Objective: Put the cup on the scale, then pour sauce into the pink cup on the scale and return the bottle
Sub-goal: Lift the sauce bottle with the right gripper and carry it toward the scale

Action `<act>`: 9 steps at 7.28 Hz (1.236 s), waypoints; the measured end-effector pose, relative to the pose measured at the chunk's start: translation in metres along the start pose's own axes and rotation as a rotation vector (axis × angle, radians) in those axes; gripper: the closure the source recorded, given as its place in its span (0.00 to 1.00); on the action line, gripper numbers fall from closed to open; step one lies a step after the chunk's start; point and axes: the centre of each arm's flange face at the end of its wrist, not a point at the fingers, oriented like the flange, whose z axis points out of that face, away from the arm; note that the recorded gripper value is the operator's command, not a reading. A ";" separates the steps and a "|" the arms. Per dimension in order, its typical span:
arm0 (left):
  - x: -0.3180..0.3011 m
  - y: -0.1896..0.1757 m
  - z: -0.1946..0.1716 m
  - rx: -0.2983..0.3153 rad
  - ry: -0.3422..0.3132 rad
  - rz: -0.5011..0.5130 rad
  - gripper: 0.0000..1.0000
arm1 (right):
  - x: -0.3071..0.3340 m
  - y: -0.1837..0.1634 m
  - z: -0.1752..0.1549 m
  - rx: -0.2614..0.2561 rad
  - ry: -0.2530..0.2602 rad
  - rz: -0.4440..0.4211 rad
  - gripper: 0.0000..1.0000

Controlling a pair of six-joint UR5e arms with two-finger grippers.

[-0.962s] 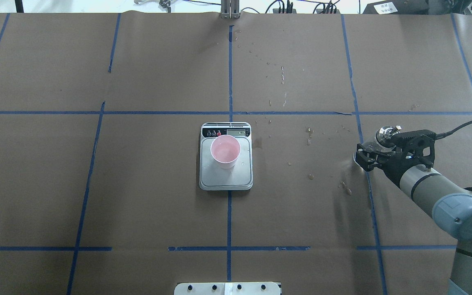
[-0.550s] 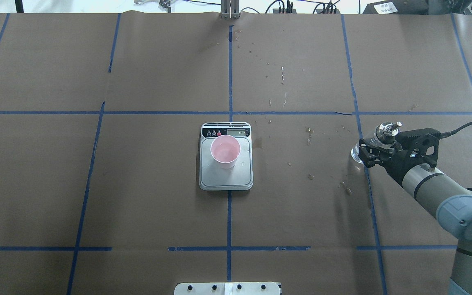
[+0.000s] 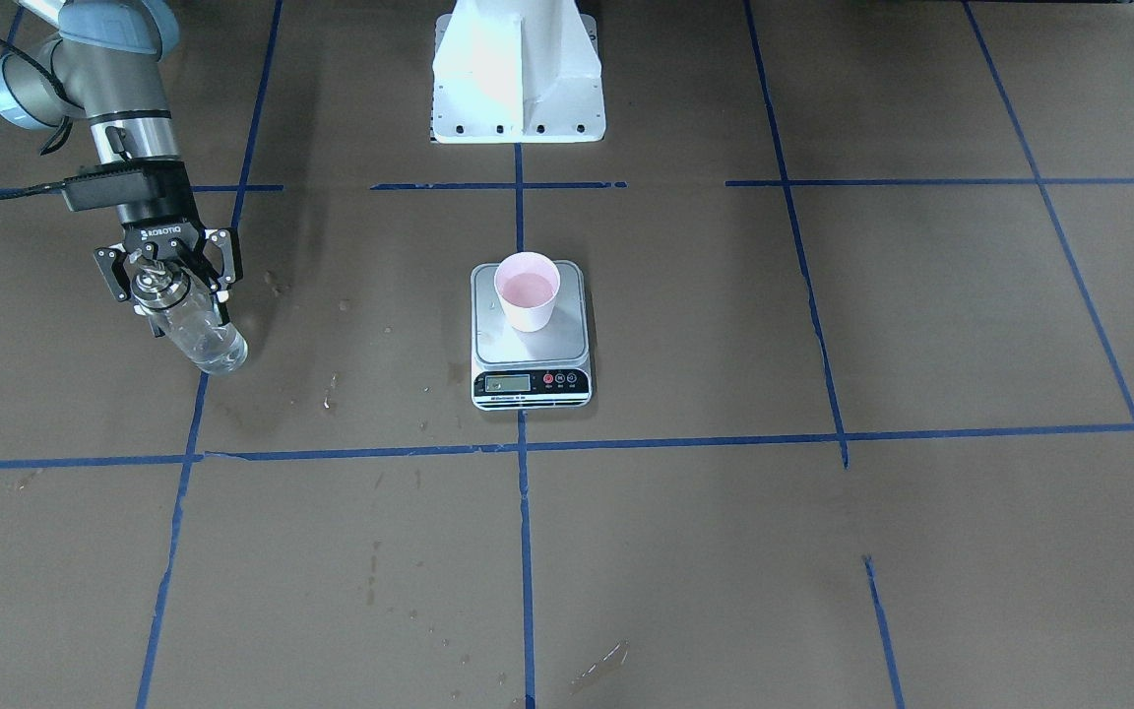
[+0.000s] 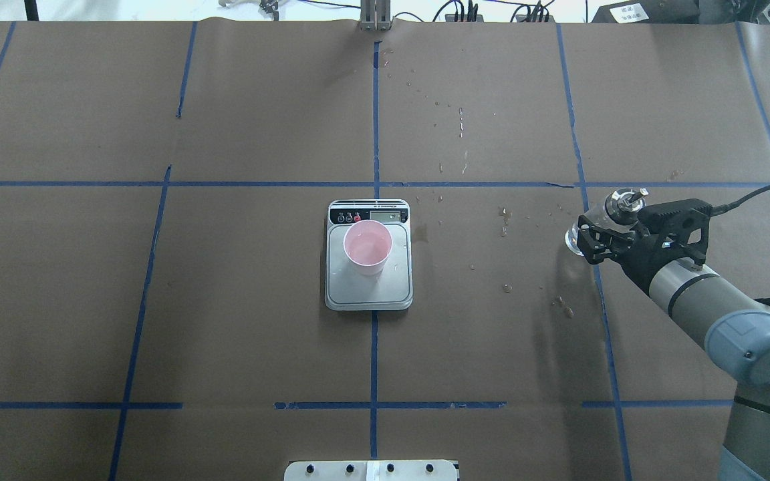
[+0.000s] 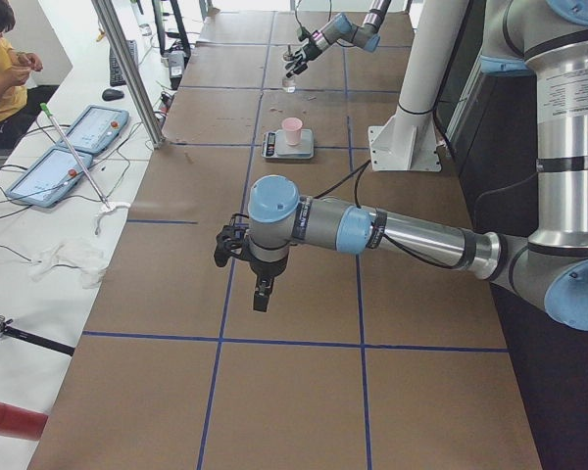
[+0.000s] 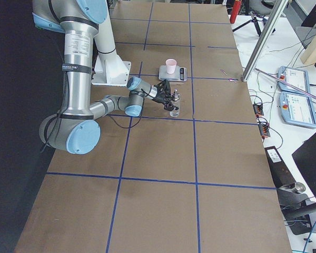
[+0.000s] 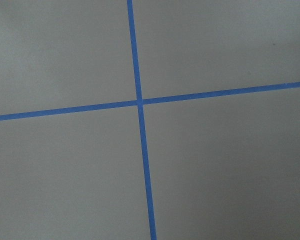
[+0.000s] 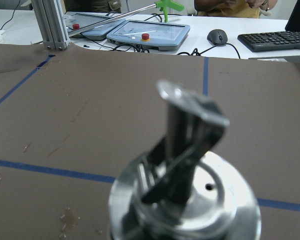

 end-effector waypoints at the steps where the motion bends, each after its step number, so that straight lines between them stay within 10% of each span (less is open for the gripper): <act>1: 0.000 0.000 0.000 0.000 0.000 0.000 0.00 | 0.002 -0.021 0.003 0.034 0.008 -0.079 1.00; 9: 0.000 -0.001 0.001 -0.001 0.000 0.000 0.00 | -0.126 -0.078 0.036 0.006 0.230 -0.369 1.00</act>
